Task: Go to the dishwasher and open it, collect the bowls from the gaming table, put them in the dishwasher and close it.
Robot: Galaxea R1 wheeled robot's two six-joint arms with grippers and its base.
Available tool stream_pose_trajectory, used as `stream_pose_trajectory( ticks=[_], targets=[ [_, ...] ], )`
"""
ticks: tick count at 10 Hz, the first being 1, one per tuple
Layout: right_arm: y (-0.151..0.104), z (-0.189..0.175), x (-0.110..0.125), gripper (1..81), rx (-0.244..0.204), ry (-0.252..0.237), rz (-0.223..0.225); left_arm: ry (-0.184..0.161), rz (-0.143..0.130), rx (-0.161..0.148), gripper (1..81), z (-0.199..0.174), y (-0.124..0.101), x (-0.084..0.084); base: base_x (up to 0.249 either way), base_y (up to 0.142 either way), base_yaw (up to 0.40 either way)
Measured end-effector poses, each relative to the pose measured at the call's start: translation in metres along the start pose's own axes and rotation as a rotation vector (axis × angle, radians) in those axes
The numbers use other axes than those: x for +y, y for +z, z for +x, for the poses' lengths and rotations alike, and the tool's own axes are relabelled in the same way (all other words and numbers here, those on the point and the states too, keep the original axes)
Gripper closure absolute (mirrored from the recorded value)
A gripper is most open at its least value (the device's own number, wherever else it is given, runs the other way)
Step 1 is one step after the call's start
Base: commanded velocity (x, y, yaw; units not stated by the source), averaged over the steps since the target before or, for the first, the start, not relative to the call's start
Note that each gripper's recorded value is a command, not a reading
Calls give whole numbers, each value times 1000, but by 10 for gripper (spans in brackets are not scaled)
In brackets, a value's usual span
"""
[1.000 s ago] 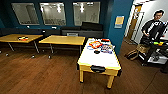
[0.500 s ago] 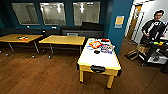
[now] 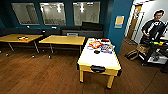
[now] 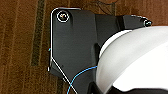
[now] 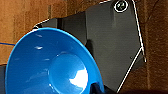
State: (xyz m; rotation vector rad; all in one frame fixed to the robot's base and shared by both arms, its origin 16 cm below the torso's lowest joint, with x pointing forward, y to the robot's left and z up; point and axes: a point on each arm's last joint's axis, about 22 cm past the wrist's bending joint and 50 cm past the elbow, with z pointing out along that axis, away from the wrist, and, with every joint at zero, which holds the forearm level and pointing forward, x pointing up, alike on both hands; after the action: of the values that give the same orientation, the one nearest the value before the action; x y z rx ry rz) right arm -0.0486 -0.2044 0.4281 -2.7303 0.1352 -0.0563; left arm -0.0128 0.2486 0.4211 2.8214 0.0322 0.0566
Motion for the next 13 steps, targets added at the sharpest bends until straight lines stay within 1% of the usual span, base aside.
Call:
stream_pose_trajectory(
  ticks=[2, 4, 7, 9, 10, 11, 13],
  targets=[
    [0, 0, 0, 811, 0, 0, 0, -1, 0, 0, 811, 0, 0, 0, 0, 0, 0],
    [0, 0, 0, 811, 0, 0, 0, 0, -2, 1, 811, 0, 0, 0, 0, 0, -190],
    [0, 0, 0, 811, 0, 0, 0, -1, -2, 1, 811, 0, 0, 0, 0, 0, -336],
    [1, 6, -1, 811, 7, -2, 1, -5, -3, -14, 811, -12, 0, 2, 0, 0, -353],
    [0, -1, -1, 811, -2, 2, 0, -2, 0, -1, 811, -2, -1, -1, 0, 0, -365],
    [0, 1, 0, 811, 1, 1, 0, -1, 0, 4, 811, 3, 0, -1, 0, 0, -366],
    [0, -1, 0, 811, -2, 2, 0, -2, 1, 1, 811, 0, -1, -2, 0, 0, -372]
  ],
)
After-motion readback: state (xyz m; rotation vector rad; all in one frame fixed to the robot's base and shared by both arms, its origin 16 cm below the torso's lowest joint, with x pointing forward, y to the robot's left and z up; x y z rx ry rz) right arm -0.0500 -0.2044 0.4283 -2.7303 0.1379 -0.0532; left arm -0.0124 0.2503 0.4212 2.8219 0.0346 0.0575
